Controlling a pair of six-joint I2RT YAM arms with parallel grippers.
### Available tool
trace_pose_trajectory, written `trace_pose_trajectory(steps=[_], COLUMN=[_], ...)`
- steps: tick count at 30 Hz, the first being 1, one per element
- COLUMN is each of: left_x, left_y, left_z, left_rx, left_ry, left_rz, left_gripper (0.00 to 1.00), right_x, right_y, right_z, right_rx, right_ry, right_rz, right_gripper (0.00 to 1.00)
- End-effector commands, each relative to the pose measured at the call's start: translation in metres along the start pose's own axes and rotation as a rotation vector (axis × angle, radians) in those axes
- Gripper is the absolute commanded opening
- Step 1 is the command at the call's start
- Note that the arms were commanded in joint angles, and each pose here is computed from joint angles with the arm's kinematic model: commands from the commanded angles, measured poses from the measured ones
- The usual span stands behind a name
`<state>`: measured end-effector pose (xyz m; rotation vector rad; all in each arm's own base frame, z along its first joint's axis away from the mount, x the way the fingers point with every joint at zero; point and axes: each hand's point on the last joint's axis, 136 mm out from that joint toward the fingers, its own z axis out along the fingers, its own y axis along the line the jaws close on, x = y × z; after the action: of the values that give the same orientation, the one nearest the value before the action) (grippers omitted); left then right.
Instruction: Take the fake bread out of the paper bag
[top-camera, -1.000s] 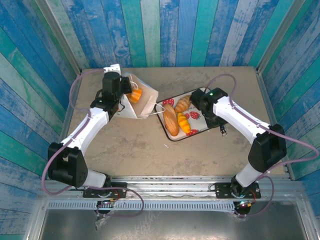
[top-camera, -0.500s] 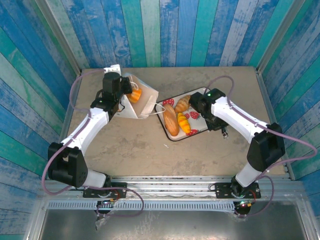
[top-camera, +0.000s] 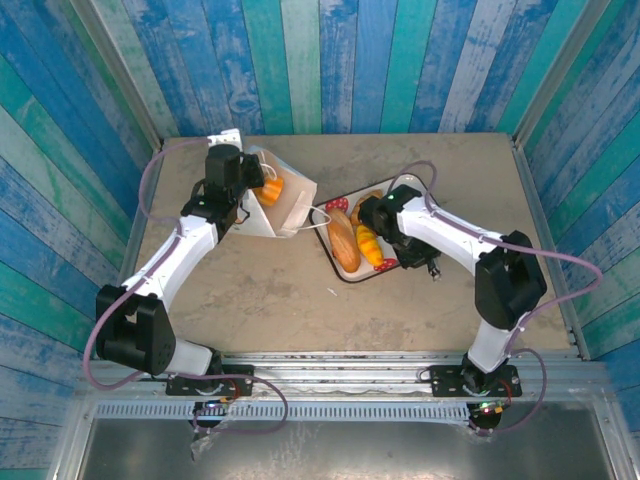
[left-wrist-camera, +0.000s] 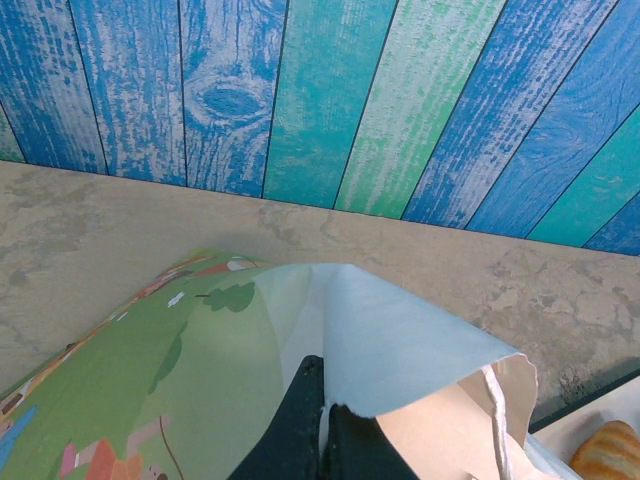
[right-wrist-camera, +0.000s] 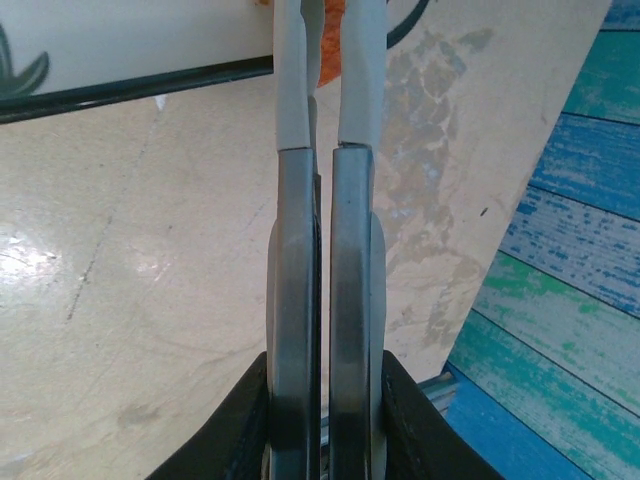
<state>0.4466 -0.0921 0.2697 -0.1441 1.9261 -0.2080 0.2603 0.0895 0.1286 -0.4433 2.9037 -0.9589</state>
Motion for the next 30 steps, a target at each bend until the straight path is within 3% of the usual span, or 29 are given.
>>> trace_pose_trajectory(steps=[1,14,21,30], left_x=[-0.017,-0.019,-0.019,-0.022], left_y=[-0.003,-0.003,-0.002,-0.003], left_z=[-0.01,-0.012,-0.013,-0.015], left_rx=[0.02,0.02,0.018,0.025], left_ry=[-0.056,-0.061,-0.061,-0.067], left_rz=[-0.015,-0.013,-0.008,-0.009], left_gripper=[0.04,0.04,0.04,0.04], right_x=[-0.009,-0.029,-0.027,-0.031], right_y=[0.006,0.025,0.022,0.006], right_z=[-0.005,-0.015,-0.018,-0.047], right_rx=[-0.028,-0.143,-0.153,-0.214], right_ry=[-0.02,-0.077,-0.078,-0.167], right_rz=[0.0,0.012,0.019,0.073], right_gripper=[0.14,0.34,0.37,0.37])
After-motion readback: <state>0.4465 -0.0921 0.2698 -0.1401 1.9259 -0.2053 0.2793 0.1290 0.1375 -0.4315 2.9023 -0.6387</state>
